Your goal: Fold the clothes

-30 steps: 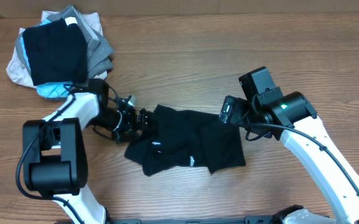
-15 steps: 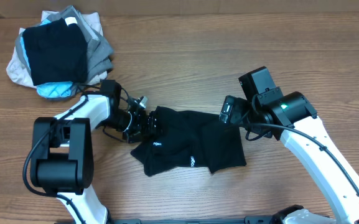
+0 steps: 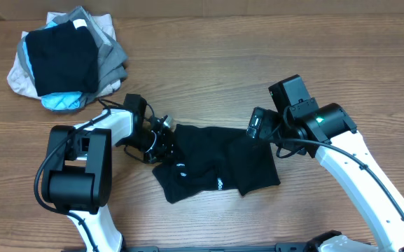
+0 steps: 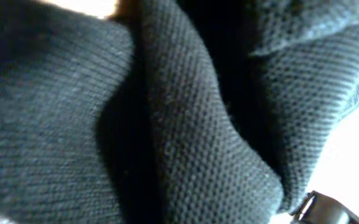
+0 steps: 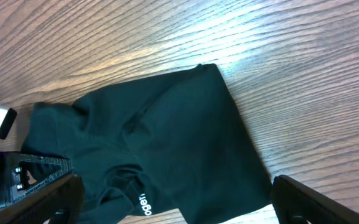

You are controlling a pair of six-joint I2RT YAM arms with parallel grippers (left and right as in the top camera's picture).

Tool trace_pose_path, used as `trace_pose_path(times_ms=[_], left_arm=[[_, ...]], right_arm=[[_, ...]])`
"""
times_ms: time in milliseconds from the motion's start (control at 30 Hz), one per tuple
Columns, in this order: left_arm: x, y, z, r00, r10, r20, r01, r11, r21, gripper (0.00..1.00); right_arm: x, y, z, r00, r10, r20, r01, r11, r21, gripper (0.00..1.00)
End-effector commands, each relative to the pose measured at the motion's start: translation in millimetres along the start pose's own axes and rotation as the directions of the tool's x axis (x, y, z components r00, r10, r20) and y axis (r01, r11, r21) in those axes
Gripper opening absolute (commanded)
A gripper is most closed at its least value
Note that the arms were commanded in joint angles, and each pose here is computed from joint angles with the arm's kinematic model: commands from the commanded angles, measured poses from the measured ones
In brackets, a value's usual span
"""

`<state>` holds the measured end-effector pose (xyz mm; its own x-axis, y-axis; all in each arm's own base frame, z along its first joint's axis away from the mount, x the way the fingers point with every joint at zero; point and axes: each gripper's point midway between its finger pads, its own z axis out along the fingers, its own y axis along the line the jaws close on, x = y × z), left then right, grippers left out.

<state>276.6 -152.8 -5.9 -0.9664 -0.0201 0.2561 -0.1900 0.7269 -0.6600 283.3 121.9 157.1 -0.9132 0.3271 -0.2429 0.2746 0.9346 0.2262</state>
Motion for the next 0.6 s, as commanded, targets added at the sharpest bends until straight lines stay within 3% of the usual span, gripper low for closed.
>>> trace_pose_path(times_ms=[0,300,567], left_arm=[[7.4,89.3,-2.3,0.985,-0.171,0.035,0.172,0.912,-0.374,0.04],[-16.1,129.4,-102.0,0.918,-0.338,0.207,0.395,0.748,-0.534,0.04],[-36.0,102.2,-160.4,0.905,-0.335,0.263,0.426,0.732,-0.532,0.04]], right_arm=[[-5.2,-0.6,-2.5,1.0,-0.005,0.022,0.005,1.0,0.006,1.0],[-9.0,-4.9,-2.7,0.999,-0.005,0.043,0.004,1.0,0.031,1.0],[-11.2,-5.5,-2.8,0.998,-0.005,0.055,0.003,0.999,0.036,1.0]])
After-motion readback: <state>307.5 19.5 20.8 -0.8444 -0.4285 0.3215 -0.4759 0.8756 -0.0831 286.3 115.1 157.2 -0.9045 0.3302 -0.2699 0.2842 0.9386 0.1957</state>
